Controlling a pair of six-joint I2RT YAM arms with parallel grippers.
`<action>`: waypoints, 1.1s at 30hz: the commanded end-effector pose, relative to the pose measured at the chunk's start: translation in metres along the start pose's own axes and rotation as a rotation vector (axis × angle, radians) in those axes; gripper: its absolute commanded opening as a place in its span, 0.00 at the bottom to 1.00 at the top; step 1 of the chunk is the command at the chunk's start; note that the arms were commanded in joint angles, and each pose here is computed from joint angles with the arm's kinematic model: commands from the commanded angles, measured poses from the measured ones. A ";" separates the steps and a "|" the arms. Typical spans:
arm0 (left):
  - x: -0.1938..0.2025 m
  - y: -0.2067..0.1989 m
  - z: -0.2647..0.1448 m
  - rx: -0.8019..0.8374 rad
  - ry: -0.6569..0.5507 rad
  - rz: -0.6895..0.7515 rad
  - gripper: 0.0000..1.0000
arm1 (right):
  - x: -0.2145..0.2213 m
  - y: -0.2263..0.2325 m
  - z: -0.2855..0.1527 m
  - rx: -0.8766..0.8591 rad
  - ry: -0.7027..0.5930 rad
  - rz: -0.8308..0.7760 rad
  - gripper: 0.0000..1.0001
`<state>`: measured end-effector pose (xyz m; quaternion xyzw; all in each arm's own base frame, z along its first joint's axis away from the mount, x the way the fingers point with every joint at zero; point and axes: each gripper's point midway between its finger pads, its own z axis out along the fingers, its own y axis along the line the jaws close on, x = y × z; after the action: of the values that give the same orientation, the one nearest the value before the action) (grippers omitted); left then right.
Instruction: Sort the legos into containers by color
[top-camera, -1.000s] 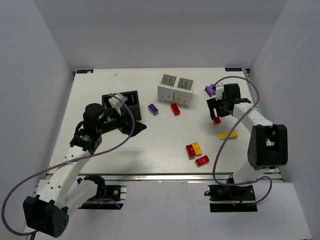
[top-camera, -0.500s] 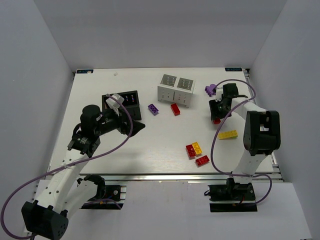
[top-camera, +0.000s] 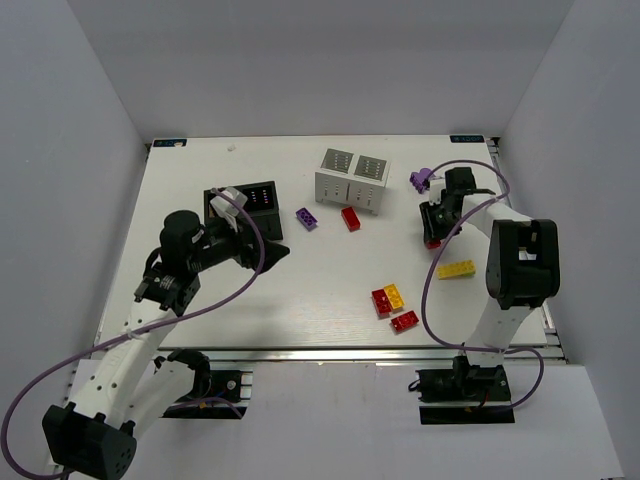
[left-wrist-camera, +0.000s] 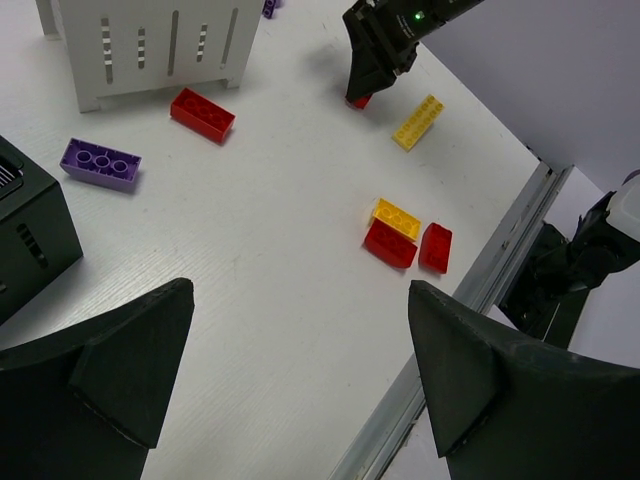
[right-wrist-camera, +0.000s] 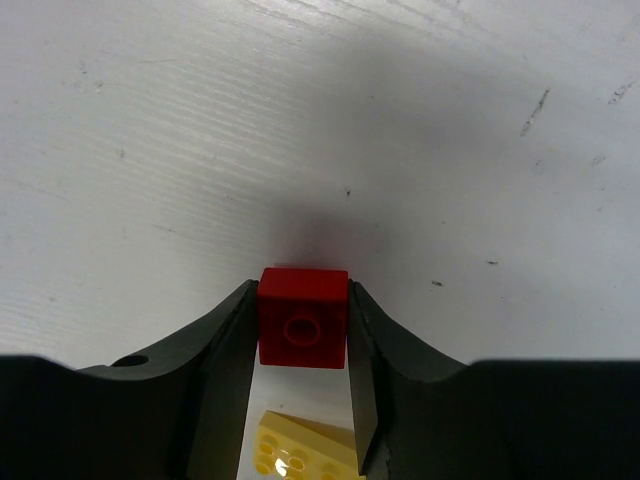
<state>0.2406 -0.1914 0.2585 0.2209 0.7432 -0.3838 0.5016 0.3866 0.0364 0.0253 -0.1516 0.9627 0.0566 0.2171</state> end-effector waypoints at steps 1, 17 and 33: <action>-0.004 -0.001 -0.006 -0.014 -0.023 0.028 0.98 | -0.024 0.013 -0.023 -0.069 -0.062 -0.094 0.00; -0.034 0.045 -0.046 -0.385 -0.229 0.049 0.98 | -0.161 0.268 -0.133 -0.589 -0.424 -0.763 0.00; -0.039 0.071 -0.067 -0.566 -0.287 0.037 0.98 | -0.238 0.415 -0.132 -0.719 -0.711 -0.696 0.00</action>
<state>0.2670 -0.1003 0.2854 0.0440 0.7360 -0.1939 0.6471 0.4092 0.4358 0.2293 -0.5015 0.6890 0.3227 0.4118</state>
